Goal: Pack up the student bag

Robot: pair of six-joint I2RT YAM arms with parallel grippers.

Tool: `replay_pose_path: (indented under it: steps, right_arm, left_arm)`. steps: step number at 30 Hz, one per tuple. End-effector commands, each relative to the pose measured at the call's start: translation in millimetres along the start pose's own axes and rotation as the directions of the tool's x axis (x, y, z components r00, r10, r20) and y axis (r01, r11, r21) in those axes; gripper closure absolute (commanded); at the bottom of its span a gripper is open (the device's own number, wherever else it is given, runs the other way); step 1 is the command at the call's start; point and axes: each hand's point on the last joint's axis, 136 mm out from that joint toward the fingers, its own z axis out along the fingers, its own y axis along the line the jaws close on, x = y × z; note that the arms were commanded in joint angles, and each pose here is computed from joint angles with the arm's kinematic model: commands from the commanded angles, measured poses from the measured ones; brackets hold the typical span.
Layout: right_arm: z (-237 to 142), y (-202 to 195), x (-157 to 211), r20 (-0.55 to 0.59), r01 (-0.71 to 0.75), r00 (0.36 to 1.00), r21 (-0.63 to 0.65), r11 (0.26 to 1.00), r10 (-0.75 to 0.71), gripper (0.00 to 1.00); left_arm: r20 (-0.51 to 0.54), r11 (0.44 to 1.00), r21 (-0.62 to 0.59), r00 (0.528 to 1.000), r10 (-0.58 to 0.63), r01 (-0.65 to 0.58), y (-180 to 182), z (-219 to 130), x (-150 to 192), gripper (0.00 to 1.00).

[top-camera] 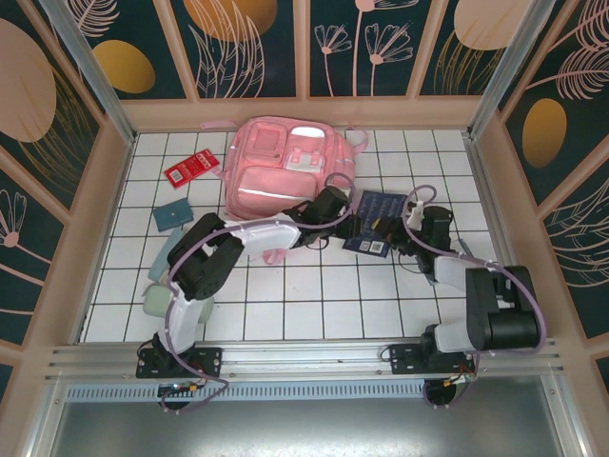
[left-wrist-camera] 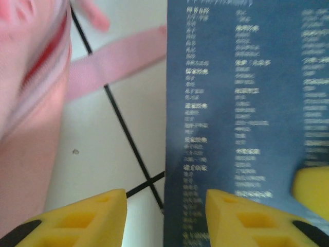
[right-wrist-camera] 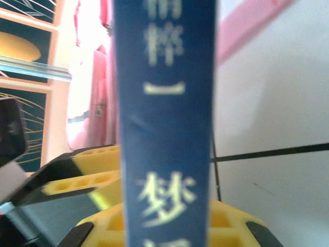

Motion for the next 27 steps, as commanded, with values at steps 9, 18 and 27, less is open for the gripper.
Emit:
replay_pose_path:
  steps: [9, 18, 27]
  right_arm:
    - [-32.4, 30.7, -18.9, 0.152, 0.118, 0.982, -0.017, 0.993, -0.114, 1.00]
    - [-35.8, 35.3, -15.4, 0.152, 0.139, 0.980, -0.036, 0.990, -0.132, 1.00]
    - [-37.3, 39.6, -13.7, 0.149, 0.149, 0.979, -0.054, 0.987, -0.140, 1.00]
  left_arm:
    - [-0.029, 0.911, -0.303, 0.958, 0.285, -0.280, 49.8, -65.3, -24.8, 0.55]
    - [-0.211, 0.807, -0.399, 0.900, 0.381, -0.435, 84.6, -52.8, -2.4, 0.56]
    - [-0.318, 0.725, -0.458, 0.857, 0.406, -0.514, 109.3, -32.0, 9.3, 0.45]
